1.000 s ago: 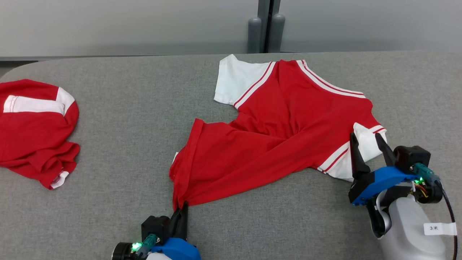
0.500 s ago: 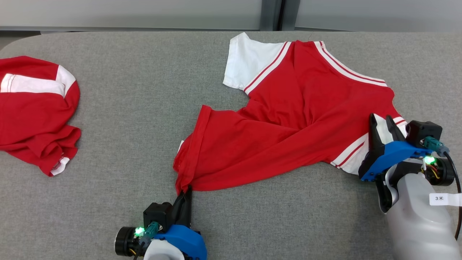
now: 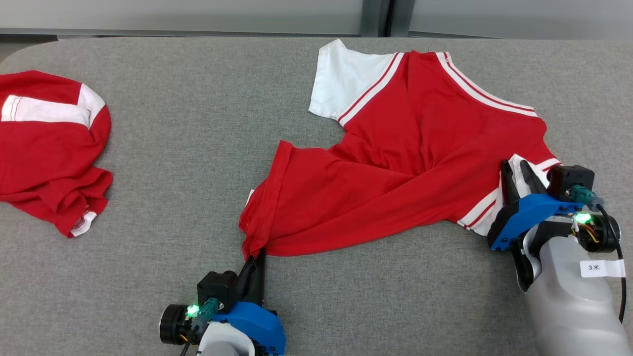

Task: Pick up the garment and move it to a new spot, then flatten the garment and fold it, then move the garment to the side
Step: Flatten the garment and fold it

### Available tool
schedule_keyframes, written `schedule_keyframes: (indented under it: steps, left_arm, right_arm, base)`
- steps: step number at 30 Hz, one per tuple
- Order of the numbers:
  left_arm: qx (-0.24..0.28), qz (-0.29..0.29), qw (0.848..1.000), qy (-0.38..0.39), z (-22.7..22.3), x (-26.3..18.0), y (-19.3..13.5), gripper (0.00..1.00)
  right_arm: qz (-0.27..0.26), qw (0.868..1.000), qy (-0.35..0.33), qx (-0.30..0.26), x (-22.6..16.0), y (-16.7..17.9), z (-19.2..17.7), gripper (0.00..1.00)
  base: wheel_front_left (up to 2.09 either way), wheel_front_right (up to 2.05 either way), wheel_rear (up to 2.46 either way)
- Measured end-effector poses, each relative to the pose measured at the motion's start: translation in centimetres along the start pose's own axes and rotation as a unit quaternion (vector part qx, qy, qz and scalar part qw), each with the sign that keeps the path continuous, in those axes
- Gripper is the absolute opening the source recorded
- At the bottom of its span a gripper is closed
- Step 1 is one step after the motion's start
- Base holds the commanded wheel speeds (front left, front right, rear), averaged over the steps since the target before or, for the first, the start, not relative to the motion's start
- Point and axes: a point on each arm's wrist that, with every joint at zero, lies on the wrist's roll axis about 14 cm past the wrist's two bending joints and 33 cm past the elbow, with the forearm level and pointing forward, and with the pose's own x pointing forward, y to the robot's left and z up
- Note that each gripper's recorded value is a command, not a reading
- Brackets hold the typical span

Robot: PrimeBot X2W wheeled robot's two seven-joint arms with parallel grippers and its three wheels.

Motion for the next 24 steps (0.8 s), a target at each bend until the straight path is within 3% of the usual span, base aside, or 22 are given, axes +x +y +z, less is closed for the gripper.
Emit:
schedule_keyframes:
  steps: [1, 2, 3, 4, 15, 19, 24]
  left_arm:
    - [0.000, 0.000, 1.000, 0.000, 0.0, 0.0, 0.0, 0.00]
    - [-0.001, 0.001, 1.000, 0.000, 0.0, 0.0, 0.0, 0.00]
    - [-0.001, 0.001, 1.000, 0.000, 0.0, 0.0, 0.0, 0.00]
    - [-0.001, 0.001, 1.000, 0.000, 0.0, 0.0, 0.0, 0.00]
    - [0.000, -0.004, 0.999, -0.033, 2.5, 0.4, -0.3, 0.00]
    - [0.005, -0.019, 0.995, -0.102, 7.3, 0.8, -1.1, 0.00]
    - [0.006, -0.049, 0.975, -0.218, 15.6, 0.2, -2.8, 0.00]
  right_arm:
    - [0.000, 1.000, 0.000, -0.001, 0.0, 0.0, 0.0, 0.28]
    - [-0.001, 1.000, 0.002, 0.000, 0.1, 0.0, -0.1, 0.28]
    - [-0.003, 1.000, 0.001, 0.002, 0.1, -0.1, 0.0, 0.03]
    - [-0.004, 1.000, -0.001, -0.001, 0.1, -0.2, 0.1, 0.00]
    - [-0.032, 0.992, -0.110, 0.050, -1.1, -2.4, 6.6, 0.00]
    - [-0.038, 0.980, -0.176, 0.080, -3.0, -3.3, 10.2, 0.00]
    - [-0.032, 0.954, -0.280, 0.105, -6.6, -4.0, 16.3, 0.00]
  base:
    - [0.00, 0.00, 0.00]
    - [0.00, 0.00, 0.00]
    - [0.00, 0.00, 0.00]
    - [0.00, 0.00, 0.00]
    - [0.00, 0.00, 0.00]
    - [0.00, 0.00, 0.00]
    - [0.00, 0.00, 0.00]
